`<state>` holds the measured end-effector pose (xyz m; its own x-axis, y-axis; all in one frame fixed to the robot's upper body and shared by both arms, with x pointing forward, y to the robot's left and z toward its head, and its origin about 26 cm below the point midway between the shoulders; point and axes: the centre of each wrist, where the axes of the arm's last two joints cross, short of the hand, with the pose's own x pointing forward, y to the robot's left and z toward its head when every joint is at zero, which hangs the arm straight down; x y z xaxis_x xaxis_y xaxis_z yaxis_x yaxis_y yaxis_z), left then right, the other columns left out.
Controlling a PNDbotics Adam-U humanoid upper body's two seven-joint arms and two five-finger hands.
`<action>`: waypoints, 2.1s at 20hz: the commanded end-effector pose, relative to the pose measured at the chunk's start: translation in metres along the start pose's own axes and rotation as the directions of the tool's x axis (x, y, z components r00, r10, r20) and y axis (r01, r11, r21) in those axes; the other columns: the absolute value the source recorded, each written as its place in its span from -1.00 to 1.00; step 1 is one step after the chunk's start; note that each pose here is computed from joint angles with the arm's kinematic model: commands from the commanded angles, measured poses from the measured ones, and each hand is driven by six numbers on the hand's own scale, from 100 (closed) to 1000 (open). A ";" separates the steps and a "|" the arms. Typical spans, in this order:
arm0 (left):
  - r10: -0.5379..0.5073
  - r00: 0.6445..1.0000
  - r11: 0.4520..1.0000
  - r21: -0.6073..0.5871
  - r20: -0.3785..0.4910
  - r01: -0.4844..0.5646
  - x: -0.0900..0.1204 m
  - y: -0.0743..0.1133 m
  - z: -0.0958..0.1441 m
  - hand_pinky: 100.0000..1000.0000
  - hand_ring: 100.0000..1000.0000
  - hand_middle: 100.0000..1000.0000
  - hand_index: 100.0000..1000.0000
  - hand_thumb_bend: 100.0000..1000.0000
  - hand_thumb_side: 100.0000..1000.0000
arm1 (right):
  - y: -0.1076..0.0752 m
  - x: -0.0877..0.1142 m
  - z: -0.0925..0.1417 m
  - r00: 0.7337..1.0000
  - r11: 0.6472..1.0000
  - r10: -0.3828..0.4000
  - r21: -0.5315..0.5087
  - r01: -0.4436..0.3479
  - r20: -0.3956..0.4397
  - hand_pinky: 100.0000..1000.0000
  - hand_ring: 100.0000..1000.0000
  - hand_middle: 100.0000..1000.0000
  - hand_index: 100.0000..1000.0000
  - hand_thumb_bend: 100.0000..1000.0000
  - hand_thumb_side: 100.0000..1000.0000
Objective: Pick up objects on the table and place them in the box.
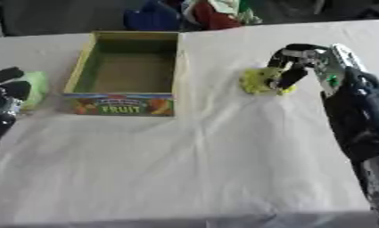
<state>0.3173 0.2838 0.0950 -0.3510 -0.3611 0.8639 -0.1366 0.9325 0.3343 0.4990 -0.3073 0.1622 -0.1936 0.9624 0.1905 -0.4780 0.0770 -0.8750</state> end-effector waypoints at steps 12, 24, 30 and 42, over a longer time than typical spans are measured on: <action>-0.013 1.000 1.000 0.007 0.025 0.013 0.006 0.008 -0.004 0.58 0.52 0.50 0.63 0.08 0.22 | -0.023 0.004 0.011 0.999 0.993 0.050 -0.111 -0.049 0.003 0.23 0.17 -0.63 -0.42 -0.83 -1.00; -0.012 1.000 1.000 0.002 0.027 0.011 0.006 0.007 -0.005 0.58 0.52 0.50 0.63 0.07 0.22 | -0.078 0.057 0.024 0.976 0.956 0.182 -0.253 -0.147 0.121 0.22 0.15 -0.65 -0.43 -0.76 -1.00; -0.003 0.999 1.000 -0.010 0.032 0.004 0.008 0.004 -0.005 0.58 0.52 0.49 0.63 0.08 0.22 | -0.092 0.125 0.012 0.941 0.937 0.275 -0.274 -0.216 0.197 0.23 0.14 -0.64 -0.43 -0.69 -1.00; 0.020 0.999 0.999 -0.035 0.046 -0.018 0.012 -0.003 -0.009 0.58 0.52 0.50 0.63 0.08 0.22 | -0.064 0.256 -0.007 0.884 0.923 0.342 -0.291 -0.252 0.319 0.22 0.14 -0.65 -0.44 -0.77 -1.00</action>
<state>0.3205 0.2779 0.0984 -0.3646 -0.3415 0.8663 -0.1026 0.9394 0.3272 0.4899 -0.0711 0.2467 -0.6035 0.7964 0.0388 -0.1929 -0.0986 -0.9762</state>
